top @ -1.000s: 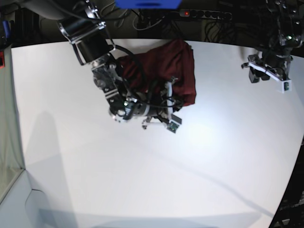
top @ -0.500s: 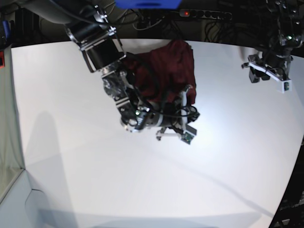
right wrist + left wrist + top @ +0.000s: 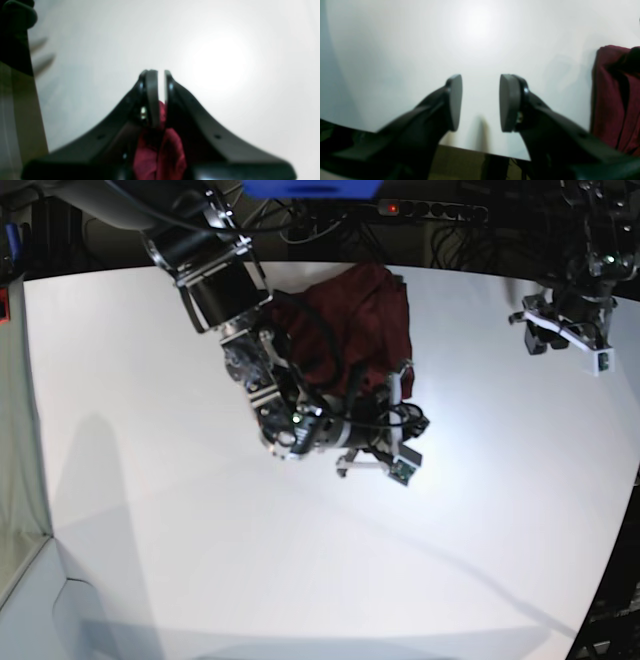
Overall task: Layout the t-shirt on the table in an organized manner, then fold the t-shirt properly
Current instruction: 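Push and tuck the bundle edge with the right gripper, then press the bundle side with the left gripper to square it, then sweep the left gripper along the bundle edge to tidy it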
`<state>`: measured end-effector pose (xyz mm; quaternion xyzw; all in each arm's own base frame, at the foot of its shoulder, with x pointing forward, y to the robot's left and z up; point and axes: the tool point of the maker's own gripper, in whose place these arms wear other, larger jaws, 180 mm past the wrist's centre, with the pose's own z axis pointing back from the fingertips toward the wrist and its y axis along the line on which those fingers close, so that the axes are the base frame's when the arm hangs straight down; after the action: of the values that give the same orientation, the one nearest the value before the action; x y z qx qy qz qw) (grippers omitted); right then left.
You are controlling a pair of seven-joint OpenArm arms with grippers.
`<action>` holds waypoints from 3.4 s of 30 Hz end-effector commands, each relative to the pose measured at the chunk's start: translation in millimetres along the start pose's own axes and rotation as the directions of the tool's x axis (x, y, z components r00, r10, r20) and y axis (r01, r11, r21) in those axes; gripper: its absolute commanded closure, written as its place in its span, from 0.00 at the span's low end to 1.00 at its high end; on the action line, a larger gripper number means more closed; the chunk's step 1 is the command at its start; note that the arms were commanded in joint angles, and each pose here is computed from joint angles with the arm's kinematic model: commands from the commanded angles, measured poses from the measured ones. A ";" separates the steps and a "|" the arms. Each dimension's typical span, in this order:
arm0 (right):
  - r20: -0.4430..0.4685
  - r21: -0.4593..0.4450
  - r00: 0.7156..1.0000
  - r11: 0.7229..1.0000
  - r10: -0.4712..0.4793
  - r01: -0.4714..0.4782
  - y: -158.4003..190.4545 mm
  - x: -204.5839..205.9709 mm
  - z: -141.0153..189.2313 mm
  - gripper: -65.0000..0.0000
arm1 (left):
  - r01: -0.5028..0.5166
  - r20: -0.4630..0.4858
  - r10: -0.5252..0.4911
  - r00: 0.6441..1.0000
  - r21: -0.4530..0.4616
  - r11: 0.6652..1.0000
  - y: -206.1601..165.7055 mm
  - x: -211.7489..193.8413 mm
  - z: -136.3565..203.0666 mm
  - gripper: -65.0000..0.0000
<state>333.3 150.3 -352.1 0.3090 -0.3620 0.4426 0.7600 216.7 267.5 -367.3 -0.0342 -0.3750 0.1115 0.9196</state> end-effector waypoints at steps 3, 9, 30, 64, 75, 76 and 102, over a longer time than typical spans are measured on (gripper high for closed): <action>0.113 -0.037 0.991 0.997 0.078 -0.074 -10.5 50.3 16.9 0.85 | 0.005 0.049 -0.004 0.999 -0.010 1.000 -3.4 14.4 4.1 0.63; 0.096 -0.221 0.983 0.967 0.154 -0.129 -57.6 55.4 81.9 0.51 | -0.102 0.064 0.109 0.992 -0.101 0.990 -24.2 17.6 1.1 0.51; -0.073 -0.513 0.995 0.854 0.063 -0.092 -89.9 -42.3 212.3 0.31 | -0.280 -0.109 0.280 0.954 -0.659 0.698 -176.3 -6.2 -0.2 0.00; -0.110 -0.566 0.993 0.819 0.039 -0.095 -107.1 -57.3 238.4 0.31 | -0.255 -0.280 0.114 0.953 -0.544 0.799 -216.4 -84.0 -61.5 0.00; -0.050 -0.717 0.997 0.697 -0.058 0.004 -142.6 -72.7 302.6 0.31 | -0.274 -0.322 0.115 0.940 -0.508 0.817 -210.6 -78.1 -97.3 0.61; -0.047 -0.732 0.996 0.681 -0.073 0.016 -144.7 -77.4 309.5 0.31 | -0.271 -0.320 0.113 0.941 -0.507 0.818 -210.6 -75.3 -100.1 0.62; 0.034 -0.930 0.968 0.346 -0.250 0.122 -143.2 -147.9 452.2 0.31 | 0.797 0.359 -0.746 0.560 -0.480 0.367 -409.4 37.9 -106.0 1.00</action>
<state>279.2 -332.0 -264.1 -0.1489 -0.4434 0.0826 0.8800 380.9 -112.1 -374.8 -0.1322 -0.3762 -0.4544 0.7966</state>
